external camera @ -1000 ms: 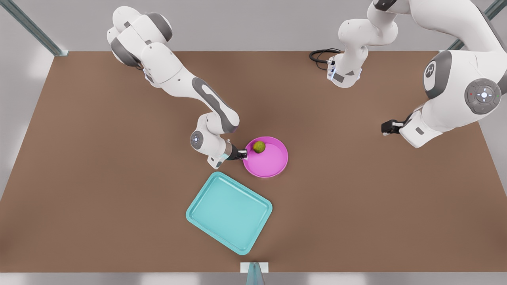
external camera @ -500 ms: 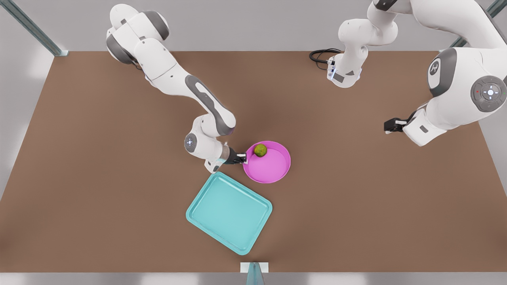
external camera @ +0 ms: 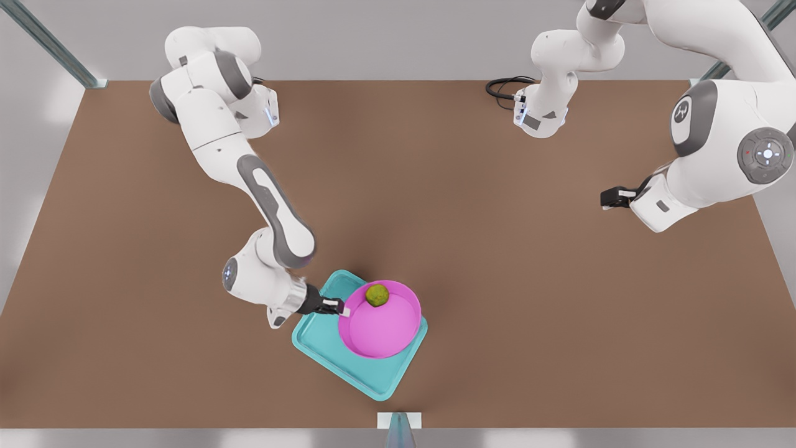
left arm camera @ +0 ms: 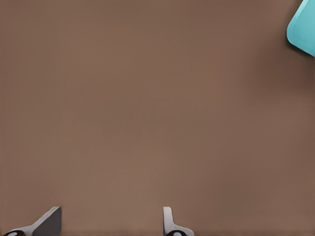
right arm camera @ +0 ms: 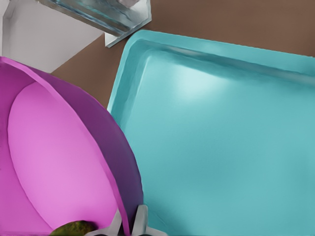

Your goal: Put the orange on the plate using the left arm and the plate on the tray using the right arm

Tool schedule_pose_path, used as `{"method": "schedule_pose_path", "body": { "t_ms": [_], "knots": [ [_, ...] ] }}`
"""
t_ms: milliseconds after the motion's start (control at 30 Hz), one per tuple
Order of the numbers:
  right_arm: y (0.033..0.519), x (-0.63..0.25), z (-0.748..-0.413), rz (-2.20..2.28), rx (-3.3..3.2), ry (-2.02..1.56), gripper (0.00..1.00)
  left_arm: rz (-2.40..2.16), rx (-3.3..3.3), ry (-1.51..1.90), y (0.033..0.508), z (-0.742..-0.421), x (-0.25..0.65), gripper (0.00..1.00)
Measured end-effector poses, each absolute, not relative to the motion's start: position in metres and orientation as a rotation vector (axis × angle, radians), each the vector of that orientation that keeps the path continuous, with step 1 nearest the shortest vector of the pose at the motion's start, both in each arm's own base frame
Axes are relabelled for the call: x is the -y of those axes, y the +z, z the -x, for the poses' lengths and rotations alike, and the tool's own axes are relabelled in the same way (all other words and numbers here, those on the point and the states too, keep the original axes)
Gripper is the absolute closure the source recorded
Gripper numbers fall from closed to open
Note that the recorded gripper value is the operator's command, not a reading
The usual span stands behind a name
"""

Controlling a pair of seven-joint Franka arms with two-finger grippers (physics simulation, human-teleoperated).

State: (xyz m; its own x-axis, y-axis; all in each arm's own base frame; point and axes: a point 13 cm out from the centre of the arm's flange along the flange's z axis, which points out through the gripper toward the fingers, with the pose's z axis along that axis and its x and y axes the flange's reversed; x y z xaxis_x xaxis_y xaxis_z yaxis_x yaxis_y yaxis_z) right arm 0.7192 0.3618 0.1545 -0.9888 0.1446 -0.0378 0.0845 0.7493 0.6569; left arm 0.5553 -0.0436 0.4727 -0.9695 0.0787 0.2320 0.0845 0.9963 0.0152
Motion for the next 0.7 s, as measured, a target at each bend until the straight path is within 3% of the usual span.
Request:
{"method": "schedule_pose_path", "body": {
  "t_ms": [200,233,267,533,633,700],
  "knots": [
    [0.144,-0.315,-0.727,-0.222,-2.907,1.070,0.79,0.123,2.899,-0.036,0.471,-0.555,0.044,0.00],
    [0.143,-0.315,-0.725,-0.216,-2.916,1.071,0.43,0.122,2.902,-0.037,0.473,-0.555,0.044,0.00],
    [0.140,-0.316,-0.722,-0.210,-2.927,1.070,0.00,0.122,2.908,-0.036,0.476,-0.554,0.044,0.00],
    [0.136,-0.317,-0.715,-0.197,-2.961,1.076,0.00,0.120,2.907,-0.038,0.476,-0.555,0.043,0.00],
    [0.185,-0.271,-0.736,-0.076,-2.975,1.003,0.00,0.112,2.900,-0.042,0.475,-0.554,0.040,0.00],
    [0.222,-0.221,-0.730,0.132,-3.070,0.772,0.00,0.111,2.893,-0.040,0.475,-0.552,0.040,0.00]
  ]
}}
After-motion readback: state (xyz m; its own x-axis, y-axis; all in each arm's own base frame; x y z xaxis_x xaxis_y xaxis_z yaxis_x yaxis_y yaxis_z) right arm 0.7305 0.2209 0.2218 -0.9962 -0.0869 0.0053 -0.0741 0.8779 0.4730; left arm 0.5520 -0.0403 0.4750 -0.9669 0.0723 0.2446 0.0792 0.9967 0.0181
